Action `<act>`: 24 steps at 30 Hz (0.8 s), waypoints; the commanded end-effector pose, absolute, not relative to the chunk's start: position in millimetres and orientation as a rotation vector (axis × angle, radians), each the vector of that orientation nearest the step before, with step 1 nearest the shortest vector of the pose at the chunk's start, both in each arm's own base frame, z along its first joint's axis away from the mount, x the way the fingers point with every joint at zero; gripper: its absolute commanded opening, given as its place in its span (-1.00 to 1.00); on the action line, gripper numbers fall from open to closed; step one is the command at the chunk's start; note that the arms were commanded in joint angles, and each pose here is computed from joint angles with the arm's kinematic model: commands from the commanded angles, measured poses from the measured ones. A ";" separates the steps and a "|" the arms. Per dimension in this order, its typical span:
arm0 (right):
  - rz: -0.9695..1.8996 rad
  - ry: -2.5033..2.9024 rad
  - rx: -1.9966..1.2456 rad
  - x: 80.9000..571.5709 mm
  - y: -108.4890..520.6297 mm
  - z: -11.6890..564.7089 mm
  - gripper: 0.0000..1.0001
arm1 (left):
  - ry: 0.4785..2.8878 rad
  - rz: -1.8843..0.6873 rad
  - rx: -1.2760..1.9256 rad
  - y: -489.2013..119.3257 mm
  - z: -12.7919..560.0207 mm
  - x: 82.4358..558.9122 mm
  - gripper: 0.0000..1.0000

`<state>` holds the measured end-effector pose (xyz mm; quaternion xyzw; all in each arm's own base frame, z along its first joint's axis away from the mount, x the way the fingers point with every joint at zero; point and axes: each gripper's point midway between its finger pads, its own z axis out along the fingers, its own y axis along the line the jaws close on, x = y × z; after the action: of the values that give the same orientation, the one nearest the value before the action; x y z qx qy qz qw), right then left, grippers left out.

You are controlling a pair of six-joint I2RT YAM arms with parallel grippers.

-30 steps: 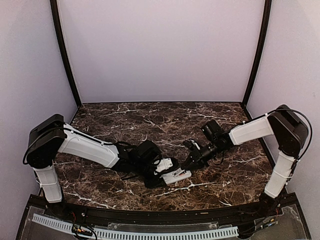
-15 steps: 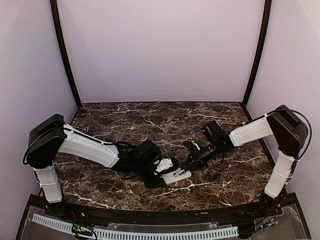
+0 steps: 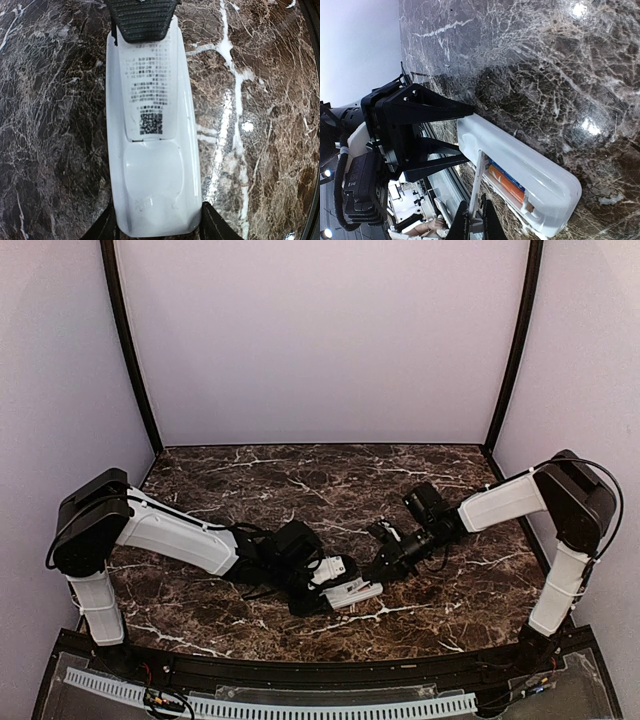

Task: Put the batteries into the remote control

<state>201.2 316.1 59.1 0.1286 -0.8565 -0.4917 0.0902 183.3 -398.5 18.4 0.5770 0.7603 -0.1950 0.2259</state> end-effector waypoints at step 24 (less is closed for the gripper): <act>-1.288 -2.585 0.336 180.2 310.2 14.7 -1.00 | 2.086 -0.751 1.501 -431.6 28.2 183.0 0.28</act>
<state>197.6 318.7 44.2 0.1195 -0.8615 -0.4840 0.0969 183.8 -412.8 23.3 0.5607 0.7627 -0.2290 0.2271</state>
